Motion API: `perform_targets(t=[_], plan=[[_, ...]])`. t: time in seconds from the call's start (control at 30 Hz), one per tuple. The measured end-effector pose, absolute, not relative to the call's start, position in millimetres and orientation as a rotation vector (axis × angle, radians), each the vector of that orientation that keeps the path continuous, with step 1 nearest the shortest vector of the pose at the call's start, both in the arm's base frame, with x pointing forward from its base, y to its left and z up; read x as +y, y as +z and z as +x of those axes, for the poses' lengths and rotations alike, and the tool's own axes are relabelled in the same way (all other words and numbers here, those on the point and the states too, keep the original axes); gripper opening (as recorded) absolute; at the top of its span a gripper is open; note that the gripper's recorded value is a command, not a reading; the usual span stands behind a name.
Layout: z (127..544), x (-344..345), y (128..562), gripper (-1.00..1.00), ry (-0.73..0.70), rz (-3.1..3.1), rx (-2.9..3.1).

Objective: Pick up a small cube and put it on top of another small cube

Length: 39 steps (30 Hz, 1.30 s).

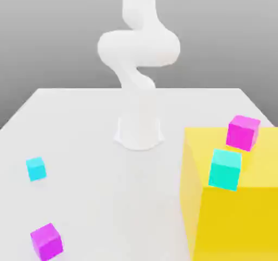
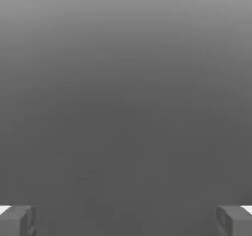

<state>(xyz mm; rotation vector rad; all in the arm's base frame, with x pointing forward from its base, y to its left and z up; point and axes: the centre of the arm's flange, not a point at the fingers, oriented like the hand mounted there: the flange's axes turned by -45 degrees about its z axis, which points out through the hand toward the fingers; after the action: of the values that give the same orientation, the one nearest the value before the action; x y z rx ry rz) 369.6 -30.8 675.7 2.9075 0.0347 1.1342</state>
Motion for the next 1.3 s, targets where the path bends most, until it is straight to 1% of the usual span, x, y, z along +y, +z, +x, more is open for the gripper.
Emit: perform_targets(t=[0.1, 0.23, 0.37, 0.5, 0.63, 0.77, 0.93, 1.1, 1.3], plan=[[391.7, -69.4, 629.3, 0.0, 1.021, 2.918, 0.104], [407.3, -118.0, 566.6, 0.0, 0.881, 2.932, 0.191], [408.8, -164.1, 502.4, 0.0, 0.744, 2.946, 0.276], [396.8, -206.3, 438.3, 0.0, 0.609, 2.962, 0.359], [372.2, -242.9, 376.2, 0.0, 0.476, 2.978, 0.442], [336.5, -272.6, 317.8, 0.0, 0.345, 2.995, 0.527], [279.2, -298.1, 252.5, 0.0, 0.182, 3.019, 0.636], [210.1, -313.0, 199.6, 0.0, 0.027, 3.046, 0.726], [202.7, -316.9, 167.4, 0.0, -0.007, 3.034, 0.764]])
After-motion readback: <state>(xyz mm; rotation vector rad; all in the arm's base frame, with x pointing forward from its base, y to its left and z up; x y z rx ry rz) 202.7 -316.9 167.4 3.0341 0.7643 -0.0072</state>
